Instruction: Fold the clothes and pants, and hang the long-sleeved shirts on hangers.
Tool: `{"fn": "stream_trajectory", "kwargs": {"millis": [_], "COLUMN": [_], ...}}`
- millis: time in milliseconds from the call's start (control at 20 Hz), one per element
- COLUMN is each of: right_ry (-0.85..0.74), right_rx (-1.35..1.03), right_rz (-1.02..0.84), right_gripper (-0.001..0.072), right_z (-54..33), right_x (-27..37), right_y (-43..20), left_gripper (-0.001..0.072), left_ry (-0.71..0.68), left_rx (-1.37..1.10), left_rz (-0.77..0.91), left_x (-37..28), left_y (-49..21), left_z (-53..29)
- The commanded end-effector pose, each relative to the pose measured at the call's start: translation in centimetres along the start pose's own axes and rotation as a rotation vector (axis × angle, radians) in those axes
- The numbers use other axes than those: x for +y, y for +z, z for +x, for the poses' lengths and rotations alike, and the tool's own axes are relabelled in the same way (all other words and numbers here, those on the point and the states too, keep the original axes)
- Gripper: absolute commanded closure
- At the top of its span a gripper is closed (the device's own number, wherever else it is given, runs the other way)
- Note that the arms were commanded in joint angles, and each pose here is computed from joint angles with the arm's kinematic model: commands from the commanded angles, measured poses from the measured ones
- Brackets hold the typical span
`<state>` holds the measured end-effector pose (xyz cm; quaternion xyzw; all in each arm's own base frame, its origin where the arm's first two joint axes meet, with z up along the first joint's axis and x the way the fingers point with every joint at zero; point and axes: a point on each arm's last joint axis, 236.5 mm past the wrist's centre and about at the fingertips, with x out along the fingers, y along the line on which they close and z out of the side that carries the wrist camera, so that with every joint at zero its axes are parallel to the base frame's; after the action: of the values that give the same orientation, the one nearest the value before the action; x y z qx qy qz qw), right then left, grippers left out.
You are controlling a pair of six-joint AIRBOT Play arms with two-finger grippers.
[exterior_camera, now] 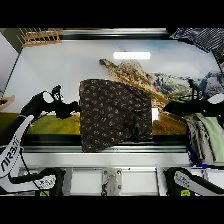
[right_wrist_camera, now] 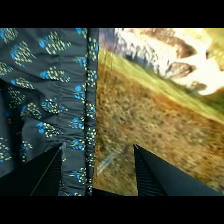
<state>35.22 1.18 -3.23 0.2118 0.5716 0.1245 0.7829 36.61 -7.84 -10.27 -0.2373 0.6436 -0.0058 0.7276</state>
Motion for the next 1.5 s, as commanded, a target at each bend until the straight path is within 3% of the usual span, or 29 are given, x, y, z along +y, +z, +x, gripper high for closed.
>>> {"fn": "stream_trajectory", "kwargs": {"millis": [0, 300, 350, 450, 500, 550, 900, 950, 1000, 1050, 1100, 1150, 1250, 1450], "right_ry": [0.027, 0.098, 0.095, 0.086, 0.084, 0.087, -0.030, -0.034, -0.035, -0.029, -0.022, -0.017, -0.020, -0.043], "right_rx": [0.145, 0.151, 0.143, 0.118, 0.106, 0.091, -0.109, -0.131, -0.147, -0.154, -0.143, -0.137, -0.129, -0.154], "right_rz": [0.038, 0.093, 0.082, 0.046, 0.029, 0.004, -0.097, -0.102, -0.105, -0.104, -0.107, -0.104, -0.104, -0.095], "right_gripper": [0.0255, 0.0256, 0.0256, 0.0272, 0.0459, 0.0700, 0.0697, 0.0677, 0.0455, 0.0136, 0.0070, 0.0073, 0.0254, 0.0252], "right_z": [5.3, 9.8, 10.2, 10.6, 10.7, 10.5, 6.2, 5.8, 5.4, 5.0, 4.2, 3.1, 0.6, -3.7], "right_x": [-0.2, 2.4, 2.8, 3.6, 4.0, 4.5, 4.7, 4.7, 4.8, 5.0, 5.1, 5.1, 4.7, 4.4], "right_y": [-2.4, -2.2, -2.0, -1.3, -0.9, -0.1, 9.2, 9.9, 10.5, 10.8, 10.7, 10.5, 9.6, 6.7], "left_gripper": [0.0080, 0.0095, 0.0213, 0.0553, 0.0691, 0.0706, 0.0704, 0.0565, 0.0181, 0.0093, 0.0090, 0.0090, 0.0090, 0.0090], "left_ry": [-0.039, -0.056, -0.060, -0.071, -0.078, -0.088, -0.151, -0.152, -0.147, -0.129, -0.107, -0.091, -0.071, -0.025], "left_rx": [0.036, 0.009, 0.001, -0.038, -0.067, -0.092, -0.330, -0.339, -0.346, -0.328, -0.297, -0.273, -0.248, -0.041], "left_rz": [-0.020, 0.038, 0.047, 0.056, 0.061, 0.072, 0.256, 0.258, 0.249, 0.228, 0.218, 0.201, 0.146, 0.042], "left_x": [-0.4, -2.8, -3.3, -4.0, -4.4, -5.1, -10.6, -10.6, -10.2, -9.1, -7.8, -6.3, -3.1, 3.0], "left_y": [1.2, 4.2, 4.8, 6.4, 7.5, 8.6, 16.3, 16.6, 17.1, 17.2, 16.8, 16.2, 13.9, 2.6], "left_z": [2.0, 3.0, 2.9, 2.6, 2.2, 1.6, -5.2, -5.6, -6.1, -6.7, -7.2, -7.8, -8.8, -6.6]}}
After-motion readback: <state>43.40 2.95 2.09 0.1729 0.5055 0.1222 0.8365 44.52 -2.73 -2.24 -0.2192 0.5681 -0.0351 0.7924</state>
